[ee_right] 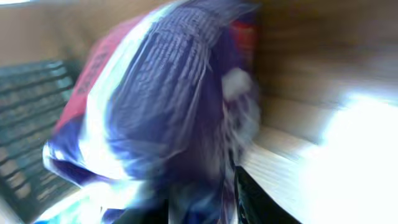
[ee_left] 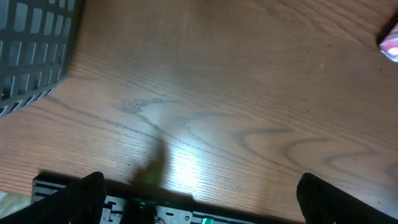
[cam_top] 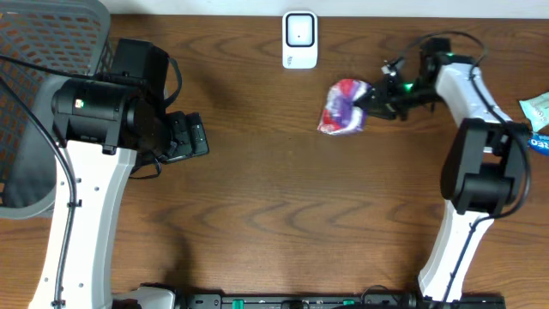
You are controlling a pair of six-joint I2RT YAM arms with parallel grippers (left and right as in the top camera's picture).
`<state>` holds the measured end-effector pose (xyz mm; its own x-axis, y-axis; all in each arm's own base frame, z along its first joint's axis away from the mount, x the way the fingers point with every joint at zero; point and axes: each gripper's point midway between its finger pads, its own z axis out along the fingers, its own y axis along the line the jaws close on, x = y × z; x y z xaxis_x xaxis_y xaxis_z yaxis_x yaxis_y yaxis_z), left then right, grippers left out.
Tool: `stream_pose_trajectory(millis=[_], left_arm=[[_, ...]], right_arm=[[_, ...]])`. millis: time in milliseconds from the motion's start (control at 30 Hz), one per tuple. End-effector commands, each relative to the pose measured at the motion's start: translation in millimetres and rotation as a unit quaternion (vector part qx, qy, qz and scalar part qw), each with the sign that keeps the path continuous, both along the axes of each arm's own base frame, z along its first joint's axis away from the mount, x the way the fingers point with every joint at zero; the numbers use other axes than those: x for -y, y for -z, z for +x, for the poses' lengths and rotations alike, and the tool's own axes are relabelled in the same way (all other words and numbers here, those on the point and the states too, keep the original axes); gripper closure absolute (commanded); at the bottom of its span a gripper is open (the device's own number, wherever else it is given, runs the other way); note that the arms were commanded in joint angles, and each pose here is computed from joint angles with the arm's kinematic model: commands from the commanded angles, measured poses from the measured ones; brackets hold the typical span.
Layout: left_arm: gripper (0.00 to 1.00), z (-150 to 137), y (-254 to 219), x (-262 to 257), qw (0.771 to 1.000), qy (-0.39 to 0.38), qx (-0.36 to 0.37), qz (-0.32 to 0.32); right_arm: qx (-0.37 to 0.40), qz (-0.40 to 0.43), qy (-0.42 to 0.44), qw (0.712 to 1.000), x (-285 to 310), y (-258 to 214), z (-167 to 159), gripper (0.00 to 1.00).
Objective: Scan the item barcode
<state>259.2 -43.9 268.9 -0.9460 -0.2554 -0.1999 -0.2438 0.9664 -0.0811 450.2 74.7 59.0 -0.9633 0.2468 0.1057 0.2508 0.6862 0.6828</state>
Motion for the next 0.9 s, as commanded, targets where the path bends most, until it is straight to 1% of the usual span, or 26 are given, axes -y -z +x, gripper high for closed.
stream_pose_trajectory(millis=[0, 67, 167, 267, 300, 433, 533, 600, 700, 867], left_arm=[[0.02, 1, 2, -3, 1.0, 0.004, -0.003, 0.008], [0.02, 1, 1, -3, 1.0, 0.004, -0.003, 0.008], [0.02, 1, 1, -3, 1.0, 0.004, -0.003, 0.008], [0.02, 1, 1, -3, 1.0, 0.004, -0.003, 0.008], [0.02, 1, 1, -3, 1.0, 0.004, -0.003, 0.008], [0.02, 1, 2, -3, 1.0, 0.004, -0.003, 0.008], [0.02, 1, 1, -3, 1.0, 0.004, -0.003, 0.008], [0.02, 1, 1, -3, 1.0, 0.004, -0.003, 0.008], [0.02, 1, 1, -3, 1.0, 0.004, -0.003, 0.008], [0.02, 1, 2, -3, 1.0, 0.004, -0.003, 0.008]], right_arm=[[-0.023, -0.215, 0.031, 0.976, 75, 12, -4, 0.63], [-0.016, -0.256, 0.036, 0.966, 89, -5, -3, 0.6], [0.005, -0.293, 0.043, 0.955, 99, -31, 0, 0.51], [0.024, -0.297, 0.043, 0.954, 95, -49, 0, 0.44], [0.028, -0.295, 0.036, 0.954, 87, -52, 0, 0.39], [0.033, -0.292, 0.0, 0.956, 57, -48, -2, 0.32], [0.041, -0.294, -0.028, 0.954, 34, -44, -3, 0.29], [0.046, -0.31, -0.039, 0.949, 27, -41, -2, 0.3], [0.041, -0.348, -0.041, 0.936, 21, -34, -2, 0.3], [0.027, -0.351, -0.043, 0.935, 12, -25, -5, 0.3]])
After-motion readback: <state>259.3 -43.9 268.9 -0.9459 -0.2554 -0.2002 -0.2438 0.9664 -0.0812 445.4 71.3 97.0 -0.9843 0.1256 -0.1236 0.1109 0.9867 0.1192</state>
